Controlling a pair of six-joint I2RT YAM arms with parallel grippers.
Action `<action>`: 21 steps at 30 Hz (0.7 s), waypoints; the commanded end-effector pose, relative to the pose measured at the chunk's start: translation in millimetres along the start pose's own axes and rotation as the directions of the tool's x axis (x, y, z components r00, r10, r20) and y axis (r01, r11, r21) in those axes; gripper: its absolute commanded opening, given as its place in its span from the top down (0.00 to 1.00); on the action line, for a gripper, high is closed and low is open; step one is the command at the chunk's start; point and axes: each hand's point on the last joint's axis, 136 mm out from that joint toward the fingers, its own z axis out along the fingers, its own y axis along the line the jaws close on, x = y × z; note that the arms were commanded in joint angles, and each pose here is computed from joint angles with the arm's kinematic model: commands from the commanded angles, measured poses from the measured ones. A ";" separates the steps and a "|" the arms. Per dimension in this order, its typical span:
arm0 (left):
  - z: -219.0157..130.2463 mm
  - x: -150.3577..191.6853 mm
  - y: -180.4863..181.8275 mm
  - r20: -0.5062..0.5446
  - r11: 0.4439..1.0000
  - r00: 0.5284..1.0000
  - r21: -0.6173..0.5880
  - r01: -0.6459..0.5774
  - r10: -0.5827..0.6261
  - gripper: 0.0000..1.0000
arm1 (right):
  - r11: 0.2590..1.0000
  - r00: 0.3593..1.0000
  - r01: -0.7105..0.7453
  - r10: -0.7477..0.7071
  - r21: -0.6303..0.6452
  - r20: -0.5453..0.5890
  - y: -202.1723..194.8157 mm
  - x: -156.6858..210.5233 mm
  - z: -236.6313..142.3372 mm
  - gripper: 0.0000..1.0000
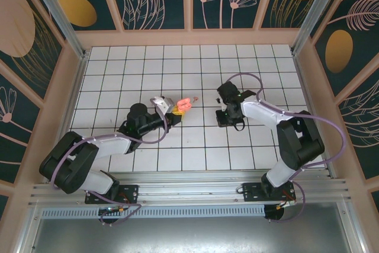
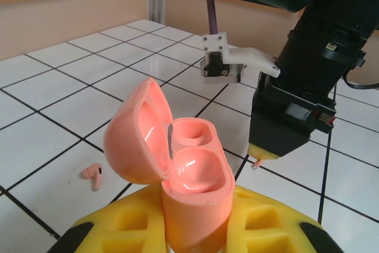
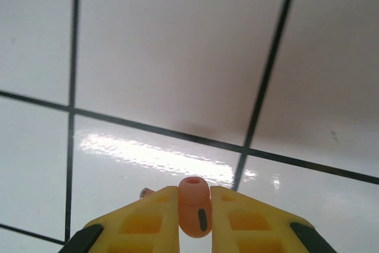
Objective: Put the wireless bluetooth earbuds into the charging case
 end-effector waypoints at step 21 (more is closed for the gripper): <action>-32.7 -19.4 36.0 0.126 0.987 0.986 -0.111 0.120 -0.106 0.88 | 0.844 0.845 0.534 -0.535 -0.047 -0.010 79.6 32.2 -8.4 0.82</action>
